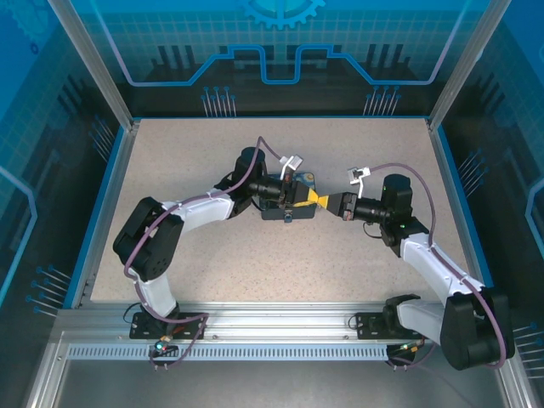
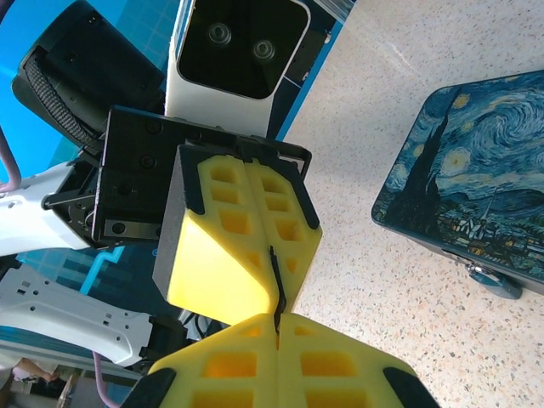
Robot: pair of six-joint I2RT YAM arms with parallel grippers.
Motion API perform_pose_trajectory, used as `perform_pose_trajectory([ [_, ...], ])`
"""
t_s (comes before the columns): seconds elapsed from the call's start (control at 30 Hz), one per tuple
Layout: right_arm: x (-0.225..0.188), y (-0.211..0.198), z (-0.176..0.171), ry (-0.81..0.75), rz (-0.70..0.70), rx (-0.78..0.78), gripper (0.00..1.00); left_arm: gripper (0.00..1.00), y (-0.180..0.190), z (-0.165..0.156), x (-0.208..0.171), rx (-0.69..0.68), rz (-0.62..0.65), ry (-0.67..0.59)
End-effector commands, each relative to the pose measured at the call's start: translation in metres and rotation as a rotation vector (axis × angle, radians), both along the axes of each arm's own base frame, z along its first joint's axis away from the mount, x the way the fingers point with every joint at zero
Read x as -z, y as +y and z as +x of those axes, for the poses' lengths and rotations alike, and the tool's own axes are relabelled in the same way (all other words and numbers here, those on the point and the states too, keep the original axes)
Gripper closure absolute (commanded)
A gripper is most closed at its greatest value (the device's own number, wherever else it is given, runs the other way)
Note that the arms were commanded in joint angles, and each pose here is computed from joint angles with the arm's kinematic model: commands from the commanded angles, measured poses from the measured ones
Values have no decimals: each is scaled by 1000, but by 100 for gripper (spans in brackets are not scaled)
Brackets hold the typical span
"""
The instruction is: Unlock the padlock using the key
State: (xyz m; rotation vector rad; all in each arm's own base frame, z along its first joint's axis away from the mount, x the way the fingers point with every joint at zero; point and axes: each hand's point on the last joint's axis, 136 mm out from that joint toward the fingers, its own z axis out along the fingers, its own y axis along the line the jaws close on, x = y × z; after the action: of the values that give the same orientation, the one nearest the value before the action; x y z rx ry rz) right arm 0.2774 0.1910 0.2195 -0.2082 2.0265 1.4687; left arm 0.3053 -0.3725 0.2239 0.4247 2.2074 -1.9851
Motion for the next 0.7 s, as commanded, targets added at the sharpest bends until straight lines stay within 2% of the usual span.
perform_pose_trajectory([
  [0.0, 0, 1, -6, 2, 13, -17, 100, 100, -2, 11, -2, -25, 1, -33],
  [0.03, 2, 1, -5, 7, 13, -11, 100, 100, -1, 11, -2, -30, 4, -31],
  [0.17, 4, -2, -2, 16, 6, 18, 100, 75, 3, 14, -1, -58, 9, -35],
  [0.3, 6, -5, 1, 24, -1, 47, 100, 64, 10, 17, 0, -92, 13, -38],
  [0.47, 7, -9, 2, 29, -3, 67, 100, 55, 22, 25, -3, -159, 6, -46],
  [0.67, 10, -12, 4, 42, -3, 91, 100, 54, 34, 30, -4, -236, 0, -58],
])
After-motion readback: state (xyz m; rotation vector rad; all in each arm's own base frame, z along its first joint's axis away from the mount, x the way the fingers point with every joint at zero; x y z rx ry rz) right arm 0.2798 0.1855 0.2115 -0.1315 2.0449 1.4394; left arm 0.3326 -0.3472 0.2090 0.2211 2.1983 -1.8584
